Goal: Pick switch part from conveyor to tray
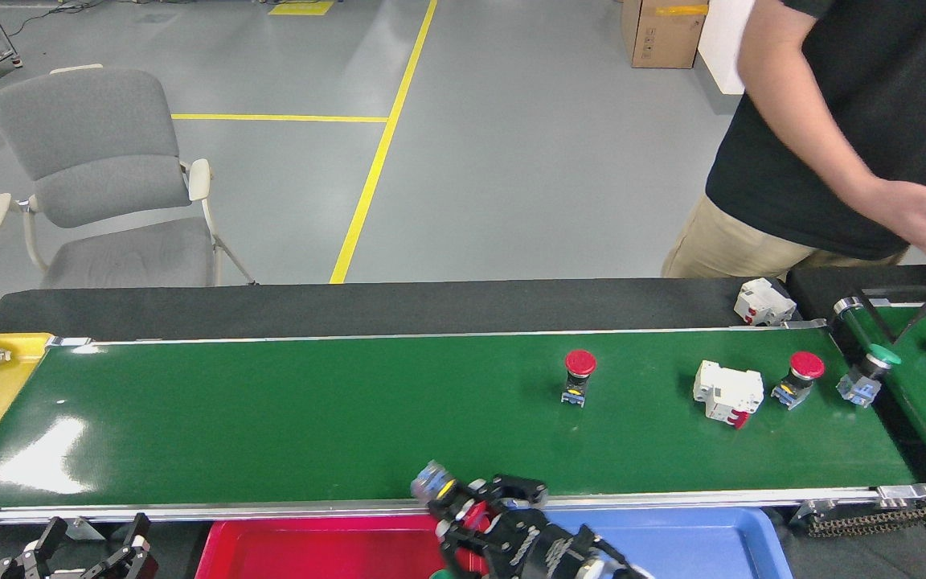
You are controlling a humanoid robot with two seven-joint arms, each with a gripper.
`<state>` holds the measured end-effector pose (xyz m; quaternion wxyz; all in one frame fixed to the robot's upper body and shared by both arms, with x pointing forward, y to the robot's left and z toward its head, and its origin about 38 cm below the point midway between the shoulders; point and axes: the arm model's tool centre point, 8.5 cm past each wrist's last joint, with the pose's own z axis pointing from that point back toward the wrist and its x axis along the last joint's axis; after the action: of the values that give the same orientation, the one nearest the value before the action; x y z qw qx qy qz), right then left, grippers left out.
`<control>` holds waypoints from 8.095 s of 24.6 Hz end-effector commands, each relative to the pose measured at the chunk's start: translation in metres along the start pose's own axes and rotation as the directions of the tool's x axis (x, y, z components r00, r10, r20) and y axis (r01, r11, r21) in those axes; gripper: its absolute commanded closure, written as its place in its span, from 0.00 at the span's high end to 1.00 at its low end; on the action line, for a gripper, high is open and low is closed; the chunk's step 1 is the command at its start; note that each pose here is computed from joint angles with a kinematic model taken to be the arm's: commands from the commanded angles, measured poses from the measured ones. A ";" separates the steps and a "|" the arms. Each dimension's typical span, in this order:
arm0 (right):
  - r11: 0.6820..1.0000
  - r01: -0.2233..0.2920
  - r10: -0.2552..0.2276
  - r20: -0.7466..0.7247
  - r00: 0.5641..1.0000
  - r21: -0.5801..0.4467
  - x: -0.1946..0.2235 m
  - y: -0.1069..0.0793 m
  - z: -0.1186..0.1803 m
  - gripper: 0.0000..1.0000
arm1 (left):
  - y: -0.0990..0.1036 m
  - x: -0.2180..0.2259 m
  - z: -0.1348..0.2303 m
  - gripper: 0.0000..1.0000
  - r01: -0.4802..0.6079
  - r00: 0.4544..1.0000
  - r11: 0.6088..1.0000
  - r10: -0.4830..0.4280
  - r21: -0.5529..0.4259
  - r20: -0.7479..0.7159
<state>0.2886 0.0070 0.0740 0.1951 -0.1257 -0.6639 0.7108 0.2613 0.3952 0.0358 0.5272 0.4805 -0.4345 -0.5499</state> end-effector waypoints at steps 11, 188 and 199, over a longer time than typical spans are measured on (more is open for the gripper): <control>0.972 0.083 -0.190 -0.527 0.828 -0.219 -0.072 -0.004 0.109 0.99 | 0.011 -0.001 -0.005 1.00 0.078 0.997 0.997 -0.078 0.017 -0.010; 0.975 -0.093 -0.127 -0.851 0.510 -0.201 -0.117 0.028 0.187 1.00 | 0.033 0.081 -0.151 1.00 0.039 0.981 0.998 -0.030 -0.045 0.193; 0.997 -0.031 -0.036 -0.754 0.656 -0.074 -0.141 0.008 0.016 1.00 | 0.038 0.080 -0.165 1.00 0.033 0.982 0.998 -0.023 -0.049 0.188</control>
<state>0.4006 -0.0794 0.0493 0.4494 -0.4113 -0.5509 0.5704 0.4253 0.3144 0.0307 0.4985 0.4066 -0.4565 -0.6146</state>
